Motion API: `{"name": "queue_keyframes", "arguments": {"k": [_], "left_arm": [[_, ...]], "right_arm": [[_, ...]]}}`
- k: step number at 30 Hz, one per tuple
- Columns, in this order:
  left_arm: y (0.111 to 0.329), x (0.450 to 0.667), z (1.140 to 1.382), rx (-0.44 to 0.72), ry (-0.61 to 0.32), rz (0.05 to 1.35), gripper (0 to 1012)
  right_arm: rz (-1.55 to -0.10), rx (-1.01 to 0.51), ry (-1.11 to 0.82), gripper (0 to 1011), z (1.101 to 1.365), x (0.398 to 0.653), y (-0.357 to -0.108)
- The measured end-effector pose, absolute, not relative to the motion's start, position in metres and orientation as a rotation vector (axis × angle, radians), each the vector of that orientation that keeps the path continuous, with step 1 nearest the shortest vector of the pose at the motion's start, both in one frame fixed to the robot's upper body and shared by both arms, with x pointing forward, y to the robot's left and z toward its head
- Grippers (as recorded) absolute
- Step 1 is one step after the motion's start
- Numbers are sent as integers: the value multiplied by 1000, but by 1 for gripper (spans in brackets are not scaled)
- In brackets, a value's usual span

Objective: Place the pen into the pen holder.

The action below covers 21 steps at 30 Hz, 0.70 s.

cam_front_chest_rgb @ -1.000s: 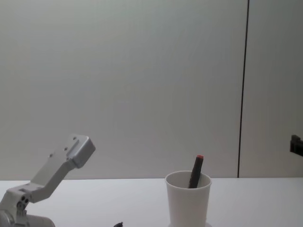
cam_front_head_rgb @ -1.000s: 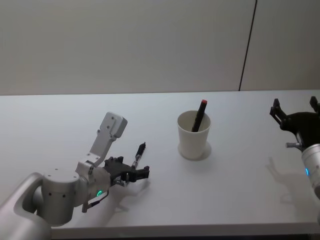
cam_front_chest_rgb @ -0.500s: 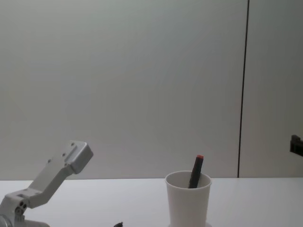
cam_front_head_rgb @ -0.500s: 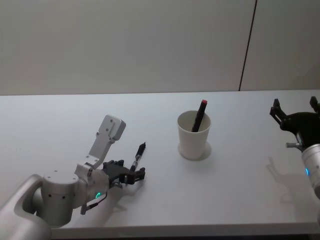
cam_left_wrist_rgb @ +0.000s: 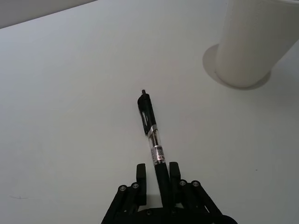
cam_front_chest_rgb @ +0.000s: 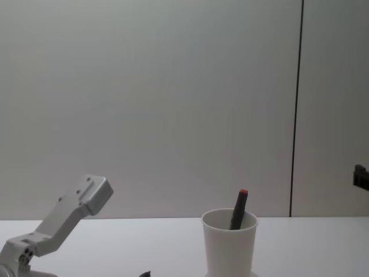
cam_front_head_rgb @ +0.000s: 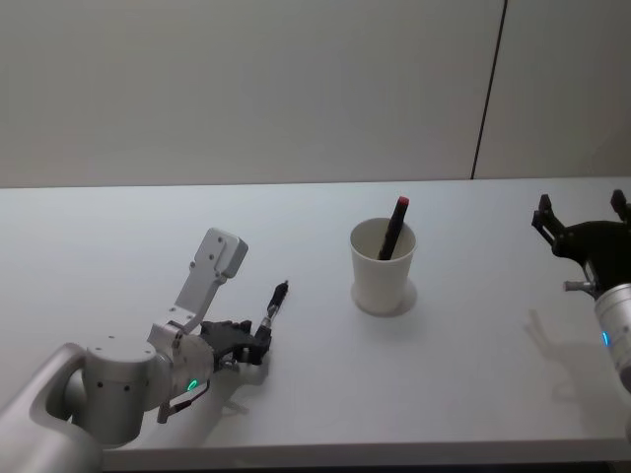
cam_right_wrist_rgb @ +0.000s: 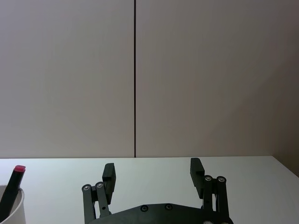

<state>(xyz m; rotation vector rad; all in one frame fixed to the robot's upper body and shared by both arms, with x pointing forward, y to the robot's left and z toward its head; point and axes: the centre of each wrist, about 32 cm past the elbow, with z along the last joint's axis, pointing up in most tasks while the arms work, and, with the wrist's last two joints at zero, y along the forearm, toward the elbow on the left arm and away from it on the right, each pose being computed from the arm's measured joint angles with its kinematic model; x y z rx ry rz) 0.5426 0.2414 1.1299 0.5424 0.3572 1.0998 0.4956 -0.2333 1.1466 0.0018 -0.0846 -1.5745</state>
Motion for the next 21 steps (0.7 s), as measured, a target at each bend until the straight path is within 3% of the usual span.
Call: {"name": "queue_keyframes", "arguments": {"k": [7, 21], "left_arm": [[241, 544, 1128, 550, 363, 1102, 142], [240, 542, 1127, 551, 356, 1105, 127]], "right_arm": [[-1574, 2, -85, 1002, 1147, 496, -233], [-1575, 2, -85, 1002, 1147, 496, -233]]}}
